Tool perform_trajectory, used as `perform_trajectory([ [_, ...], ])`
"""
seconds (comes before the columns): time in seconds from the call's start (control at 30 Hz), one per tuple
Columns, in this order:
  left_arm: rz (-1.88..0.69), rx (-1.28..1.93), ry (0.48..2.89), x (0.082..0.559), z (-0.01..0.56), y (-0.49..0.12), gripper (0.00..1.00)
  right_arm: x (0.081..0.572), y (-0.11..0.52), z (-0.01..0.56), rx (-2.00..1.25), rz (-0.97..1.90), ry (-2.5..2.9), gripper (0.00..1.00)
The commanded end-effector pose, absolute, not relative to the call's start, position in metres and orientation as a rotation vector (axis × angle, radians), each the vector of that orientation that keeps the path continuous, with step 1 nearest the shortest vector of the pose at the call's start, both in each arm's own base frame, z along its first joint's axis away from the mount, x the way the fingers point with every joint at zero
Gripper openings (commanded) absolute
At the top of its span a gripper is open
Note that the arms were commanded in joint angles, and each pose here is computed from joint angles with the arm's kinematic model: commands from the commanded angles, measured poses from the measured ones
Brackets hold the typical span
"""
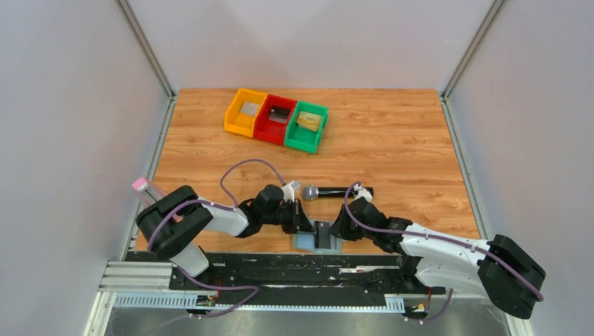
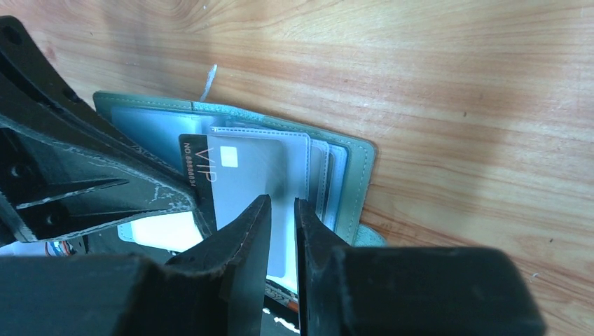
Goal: Take the credit cards out of the card holder
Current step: Remove the credit card from the card holder.
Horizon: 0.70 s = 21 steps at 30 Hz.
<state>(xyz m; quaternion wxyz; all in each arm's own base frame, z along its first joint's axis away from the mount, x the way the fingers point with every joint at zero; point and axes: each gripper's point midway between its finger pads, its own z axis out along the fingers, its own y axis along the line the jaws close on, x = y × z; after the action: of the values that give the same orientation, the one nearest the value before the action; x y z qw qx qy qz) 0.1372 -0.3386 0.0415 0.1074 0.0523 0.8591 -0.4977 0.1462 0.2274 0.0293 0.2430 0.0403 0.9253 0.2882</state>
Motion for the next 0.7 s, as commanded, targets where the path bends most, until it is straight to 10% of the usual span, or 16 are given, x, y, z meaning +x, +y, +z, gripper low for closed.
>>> perform_trajectory([
  [0.0, -1.405, 0.200, 2.475, 0.141, 0.054, -0.334, 0.00, 0.143, 0.219, 0.019, 0.122, 0.749, 2.551, 0.20],
  [0.67, -1.291, 0.182, 2.462, 0.141, 0.071, -0.311, 0.00, 0.153, 0.238, 0.070, 0.009, 0.903, 2.410, 0.28],
])
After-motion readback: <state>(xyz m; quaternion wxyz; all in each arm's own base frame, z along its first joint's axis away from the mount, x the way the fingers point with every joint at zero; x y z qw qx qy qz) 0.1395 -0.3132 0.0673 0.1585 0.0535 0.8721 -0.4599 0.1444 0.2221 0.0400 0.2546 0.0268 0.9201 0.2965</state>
